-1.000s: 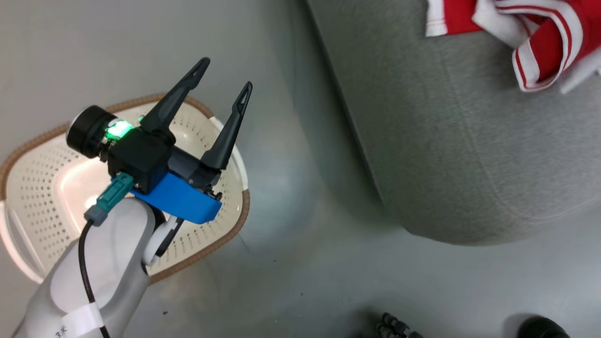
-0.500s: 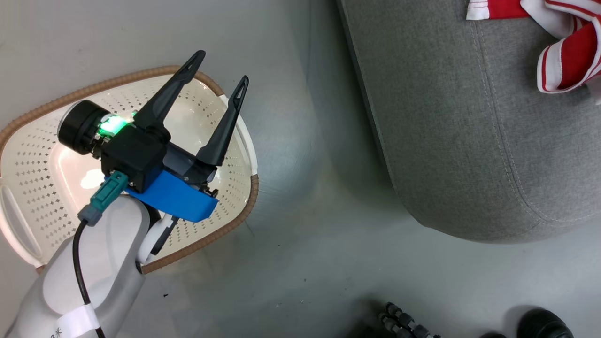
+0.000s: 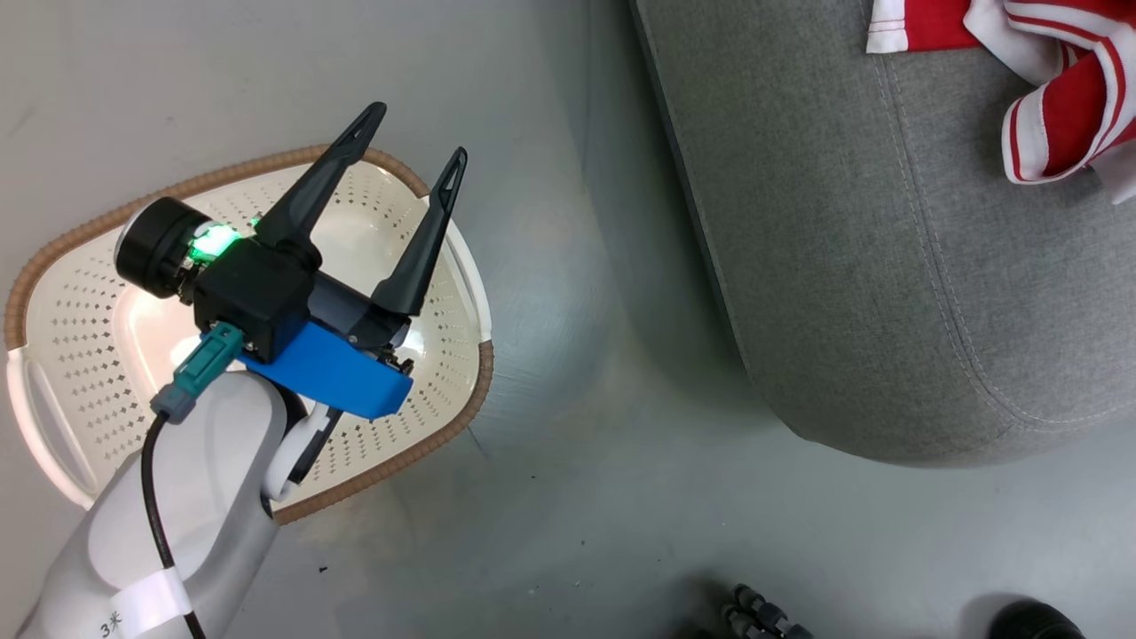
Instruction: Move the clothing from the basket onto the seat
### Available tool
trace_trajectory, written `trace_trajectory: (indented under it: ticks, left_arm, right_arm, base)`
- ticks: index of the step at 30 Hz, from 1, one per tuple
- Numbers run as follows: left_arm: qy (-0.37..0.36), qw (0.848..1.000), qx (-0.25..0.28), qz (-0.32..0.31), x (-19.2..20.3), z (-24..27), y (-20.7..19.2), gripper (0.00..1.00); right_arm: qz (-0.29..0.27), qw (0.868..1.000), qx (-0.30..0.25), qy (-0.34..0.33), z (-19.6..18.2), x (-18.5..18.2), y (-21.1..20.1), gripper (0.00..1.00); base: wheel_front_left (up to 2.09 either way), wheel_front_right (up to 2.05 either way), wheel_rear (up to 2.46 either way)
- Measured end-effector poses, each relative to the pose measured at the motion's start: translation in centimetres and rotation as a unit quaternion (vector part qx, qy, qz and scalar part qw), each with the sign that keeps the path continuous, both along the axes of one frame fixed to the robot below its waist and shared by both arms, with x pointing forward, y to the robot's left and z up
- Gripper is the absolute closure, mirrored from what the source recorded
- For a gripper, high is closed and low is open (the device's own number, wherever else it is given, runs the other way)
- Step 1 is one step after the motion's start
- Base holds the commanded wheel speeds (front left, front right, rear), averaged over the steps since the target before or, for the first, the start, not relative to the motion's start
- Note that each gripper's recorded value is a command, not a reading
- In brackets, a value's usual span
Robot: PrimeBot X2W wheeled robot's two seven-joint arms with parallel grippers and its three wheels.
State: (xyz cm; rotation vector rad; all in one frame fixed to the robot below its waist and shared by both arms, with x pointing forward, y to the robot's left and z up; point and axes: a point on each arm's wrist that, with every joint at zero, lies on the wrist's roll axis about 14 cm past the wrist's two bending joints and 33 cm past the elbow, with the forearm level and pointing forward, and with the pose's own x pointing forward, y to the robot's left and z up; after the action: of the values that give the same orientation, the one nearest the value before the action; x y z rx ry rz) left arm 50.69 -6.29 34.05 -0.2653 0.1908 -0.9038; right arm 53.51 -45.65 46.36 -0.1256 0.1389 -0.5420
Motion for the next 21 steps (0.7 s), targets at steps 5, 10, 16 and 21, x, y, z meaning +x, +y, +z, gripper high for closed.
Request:
trace_trajectory:
  ticks: [5,10,16,21]
  left_arm:
    - [-0.001,1.0,-0.002,0.004,-0.1,0.8,-0.1,0.0]
    - [0.005,1.0,0.0,0.014,-1.0,1.9,0.2,0.0]
    - [0.019,0.998,-0.005,0.054,-2.3,4.2,1.7,0.0]
    - [0.026,0.996,0.003,0.091,-4.2,5.7,3.6,0.0]
  right_arm:
    - [0.005,1.0,0.0,-0.004,0.8,-0.2,0.2,0.0]
    - [0.019,1.0,0.005,-0.014,1.7,-0.9,1.4,0.0]
    - [0.045,0.998,0.024,-0.04,2.9,-2.6,3.9,0.0]
    - [0.083,0.995,0.039,-0.047,3.3,-4.2,7.4,0.0]
  base:
    - [0.0,0.0,0.0]
    - [0.0,0.0,0.0]
    - [0.0,0.0,0.0]
    - [0.0,0.0,0.0]
